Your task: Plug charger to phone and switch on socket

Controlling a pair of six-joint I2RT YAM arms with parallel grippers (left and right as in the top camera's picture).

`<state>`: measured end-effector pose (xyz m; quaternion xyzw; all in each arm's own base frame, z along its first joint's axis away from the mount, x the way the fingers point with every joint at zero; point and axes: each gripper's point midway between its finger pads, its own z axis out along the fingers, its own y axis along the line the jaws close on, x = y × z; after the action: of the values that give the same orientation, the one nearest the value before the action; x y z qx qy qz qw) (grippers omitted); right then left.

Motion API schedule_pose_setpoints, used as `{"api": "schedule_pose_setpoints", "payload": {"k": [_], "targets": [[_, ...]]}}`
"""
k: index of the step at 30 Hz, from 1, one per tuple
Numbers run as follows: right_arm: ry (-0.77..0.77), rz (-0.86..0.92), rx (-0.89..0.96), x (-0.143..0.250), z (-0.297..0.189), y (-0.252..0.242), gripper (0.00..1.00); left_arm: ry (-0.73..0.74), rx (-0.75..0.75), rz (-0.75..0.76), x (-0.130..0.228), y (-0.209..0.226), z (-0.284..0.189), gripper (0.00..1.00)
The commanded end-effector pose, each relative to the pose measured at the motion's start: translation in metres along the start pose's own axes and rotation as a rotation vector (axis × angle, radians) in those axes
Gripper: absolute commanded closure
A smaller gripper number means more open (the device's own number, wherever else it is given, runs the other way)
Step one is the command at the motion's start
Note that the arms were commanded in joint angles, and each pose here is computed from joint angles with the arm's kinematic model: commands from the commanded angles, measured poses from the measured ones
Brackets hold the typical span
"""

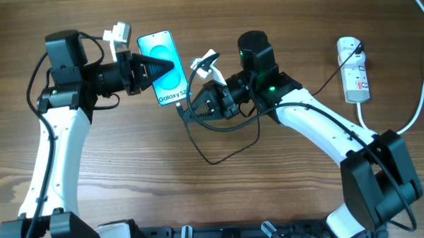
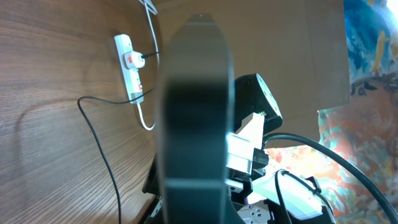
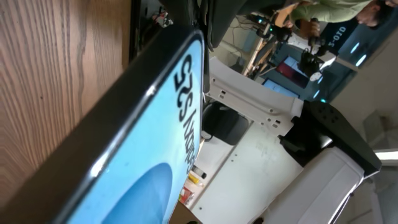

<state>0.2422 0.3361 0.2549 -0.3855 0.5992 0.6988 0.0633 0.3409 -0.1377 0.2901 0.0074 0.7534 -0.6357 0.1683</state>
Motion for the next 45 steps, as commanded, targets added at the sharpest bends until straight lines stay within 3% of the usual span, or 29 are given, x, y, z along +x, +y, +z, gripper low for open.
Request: {"api": "schedule_pose_setpoints", "payload": {"k": [1, 18, 45], "targets": [[-0.011, -0.034, 0.013, -0.006, -0.001, 0.009, 0.96, 0.012, 0.015, 0.009, 0.001, -0.004, 0.001, 0.96], [-0.056, 0.019, 0.083, -0.014, -0.002, -0.003, 0.96, 0.015, 0.012, -0.016, 0.003, -0.002, 0.001, 0.96], [-0.006, 0.069, 0.010, -0.002, -0.001, 0.007, 0.96, -0.017, -0.030, -0.003, -0.004, 0.004, 0.001, 0.96]]}}
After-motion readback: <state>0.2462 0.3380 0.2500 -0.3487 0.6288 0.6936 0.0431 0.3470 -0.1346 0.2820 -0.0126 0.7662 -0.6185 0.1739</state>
